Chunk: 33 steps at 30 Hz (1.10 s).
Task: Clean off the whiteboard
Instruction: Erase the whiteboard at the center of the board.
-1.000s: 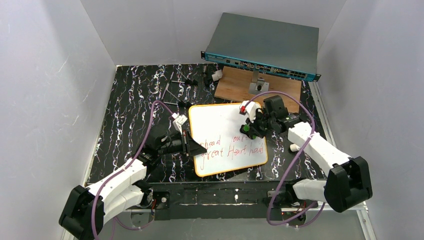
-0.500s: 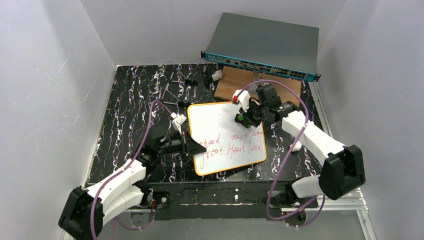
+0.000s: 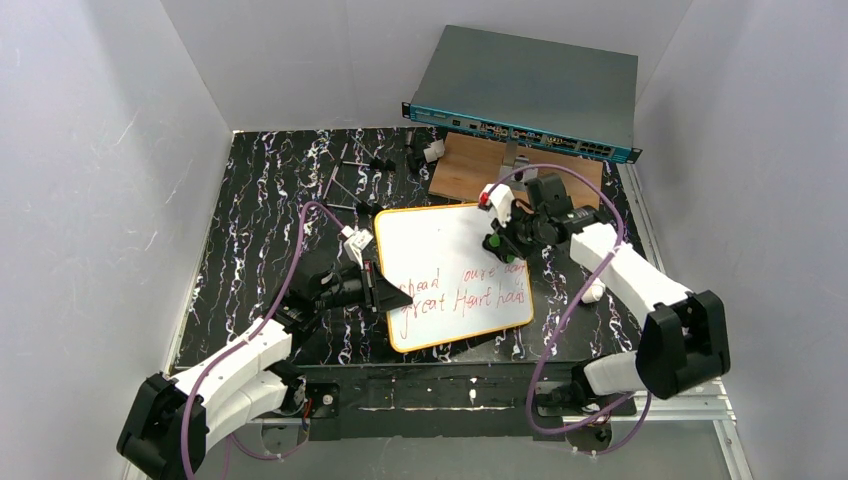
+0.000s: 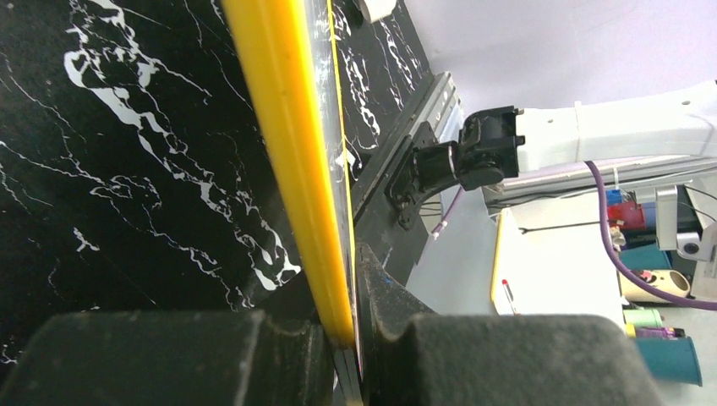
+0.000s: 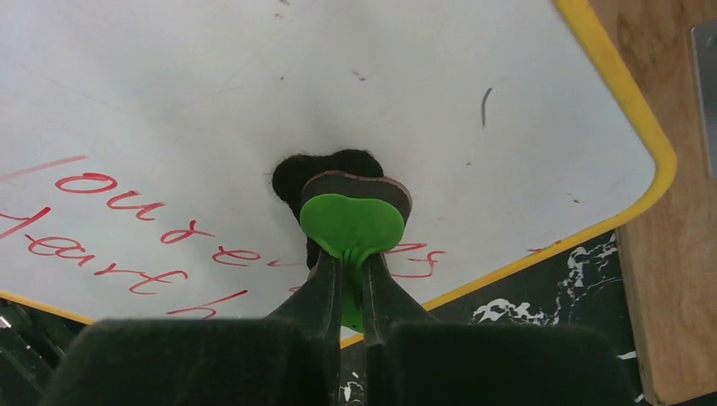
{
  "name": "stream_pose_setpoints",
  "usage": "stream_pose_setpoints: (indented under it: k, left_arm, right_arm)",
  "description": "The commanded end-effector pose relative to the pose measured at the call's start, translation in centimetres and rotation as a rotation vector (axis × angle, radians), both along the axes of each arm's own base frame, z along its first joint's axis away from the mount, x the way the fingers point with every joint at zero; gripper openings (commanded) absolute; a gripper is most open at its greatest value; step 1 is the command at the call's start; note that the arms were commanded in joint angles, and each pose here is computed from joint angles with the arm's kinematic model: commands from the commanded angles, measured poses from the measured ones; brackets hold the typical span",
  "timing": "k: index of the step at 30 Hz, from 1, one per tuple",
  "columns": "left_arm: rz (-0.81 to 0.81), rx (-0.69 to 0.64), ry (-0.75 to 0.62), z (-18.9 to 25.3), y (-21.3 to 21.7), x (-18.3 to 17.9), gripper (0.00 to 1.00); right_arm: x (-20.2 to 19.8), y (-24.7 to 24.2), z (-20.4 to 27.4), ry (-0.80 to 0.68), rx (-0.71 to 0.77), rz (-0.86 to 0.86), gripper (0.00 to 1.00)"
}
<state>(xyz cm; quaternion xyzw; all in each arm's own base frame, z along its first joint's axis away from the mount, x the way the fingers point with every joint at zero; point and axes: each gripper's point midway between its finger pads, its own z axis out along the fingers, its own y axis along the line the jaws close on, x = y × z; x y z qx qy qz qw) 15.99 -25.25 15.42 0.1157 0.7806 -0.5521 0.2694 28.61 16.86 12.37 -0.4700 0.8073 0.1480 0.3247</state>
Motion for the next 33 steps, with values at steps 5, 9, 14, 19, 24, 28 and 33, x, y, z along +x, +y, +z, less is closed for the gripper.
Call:
stream_pose_setpoints:
  k: [5, 9, 14, 19, 24, 28, 33]
  left_arm:
    - [-0.149, -0.108, -0.257, 5.1, -1.0, -1.3, 0.0]
    - [-0.151, -0.11, -0.26, 5.1, -1.1, -1.2, 0.0]
    - [-0.151, -0.113, -0.259, 5.0, -1.1, -1.2, 0.0]
    - [-0.153, -0.115, -0.26, 5.1, -1.1, -1.2, 0.0]
    - [-0.156, -0.113, -0.264, 5.2, -1.1, -1.2, 0.0]
    - [-0.152, -0.108, -0.256, 4.9, -1.0, -1.2, 0.0]
    - [-0.148, -0.109, -0.262, 5.0, -1.0, -1.3, 0.0]
  right_arm:
    - [3.4, 3.6, 4.7, -0.057, 0.063, 0.038, 0.01]
    - [-1.5, 5.8, 3.0, -0.002, 0.079, 0.167, 0.01]
    - [-3.8, 3.8, 0.5, 0.02, 0.039, 0.173, 0.01]
    - [-1.1, -0.4, -1.1, 0.013, 0.016, 0.017, 0.01]
    - [2.4, -0.7, 1.3, -0.044, 0.028, -0.029, 0.01]
    - [3.9, 1.2, 4.3, -0.049, 0.081, -0.004, 0.01]
    - [0.8, 4.0, 4.4, -0.03, 0.092, 0.108, 0.01]
